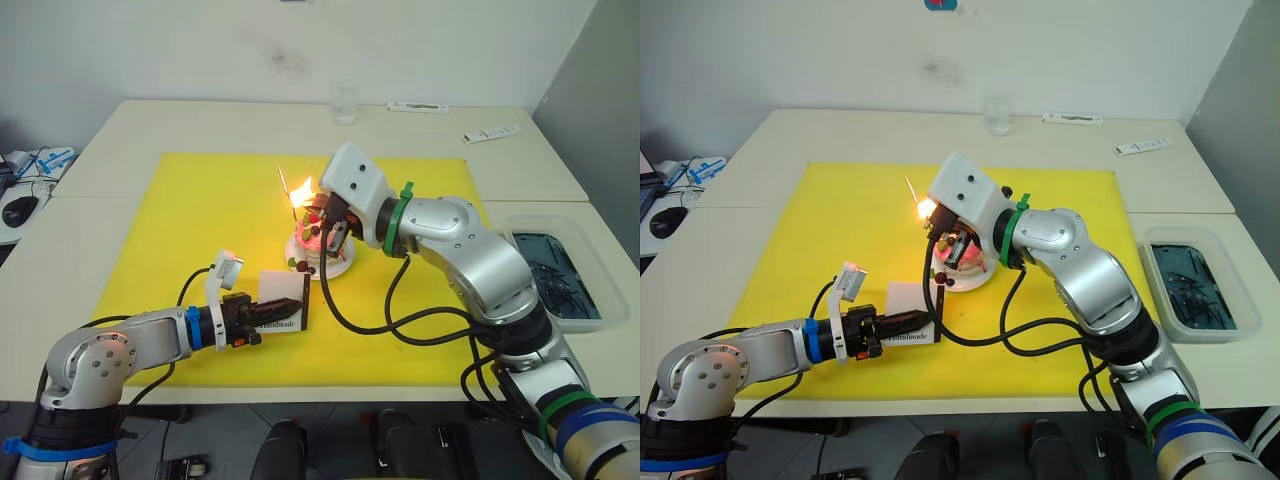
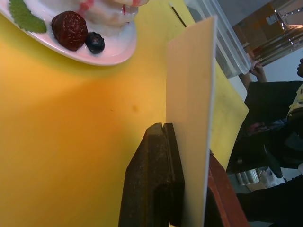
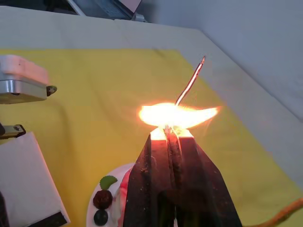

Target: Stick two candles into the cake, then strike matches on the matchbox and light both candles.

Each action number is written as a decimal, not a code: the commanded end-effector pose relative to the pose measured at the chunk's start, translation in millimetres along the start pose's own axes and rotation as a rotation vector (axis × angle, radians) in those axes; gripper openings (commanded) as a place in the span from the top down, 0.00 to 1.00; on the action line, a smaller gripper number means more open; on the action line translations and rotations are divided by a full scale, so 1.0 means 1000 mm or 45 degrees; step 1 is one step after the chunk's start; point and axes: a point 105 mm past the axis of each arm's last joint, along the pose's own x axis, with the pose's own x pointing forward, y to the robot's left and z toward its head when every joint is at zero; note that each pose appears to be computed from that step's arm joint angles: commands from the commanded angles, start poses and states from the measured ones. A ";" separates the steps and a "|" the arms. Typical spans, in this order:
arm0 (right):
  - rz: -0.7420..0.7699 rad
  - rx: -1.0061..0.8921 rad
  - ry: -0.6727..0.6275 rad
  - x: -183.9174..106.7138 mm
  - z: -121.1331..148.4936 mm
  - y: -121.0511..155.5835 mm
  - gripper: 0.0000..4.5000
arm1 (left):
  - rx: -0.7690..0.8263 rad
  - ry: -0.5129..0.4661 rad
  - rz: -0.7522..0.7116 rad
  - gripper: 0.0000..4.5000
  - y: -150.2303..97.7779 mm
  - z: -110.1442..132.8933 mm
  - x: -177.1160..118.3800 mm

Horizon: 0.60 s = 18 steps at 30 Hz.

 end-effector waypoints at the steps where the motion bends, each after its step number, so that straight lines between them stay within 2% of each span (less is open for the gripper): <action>1: -0.060 -0.070 -0.096 0.001 0.023 -0.010 0.99 | 0.056 -0.005 -0.037 1.00 -0.008 0.004 0.002; 8: -0.072 -0.082 -0.139 0.007 0.031 -0.012 0.99 | 0.060 -0.004 -0.038 1.00 -0.008 0.004 0.003; 18: -0.094 -0.083 -0.147 0.010 0.030 -0.018 0.99 | 0.069 0.005 -0.048 1.00 -0.009 0.004 0.005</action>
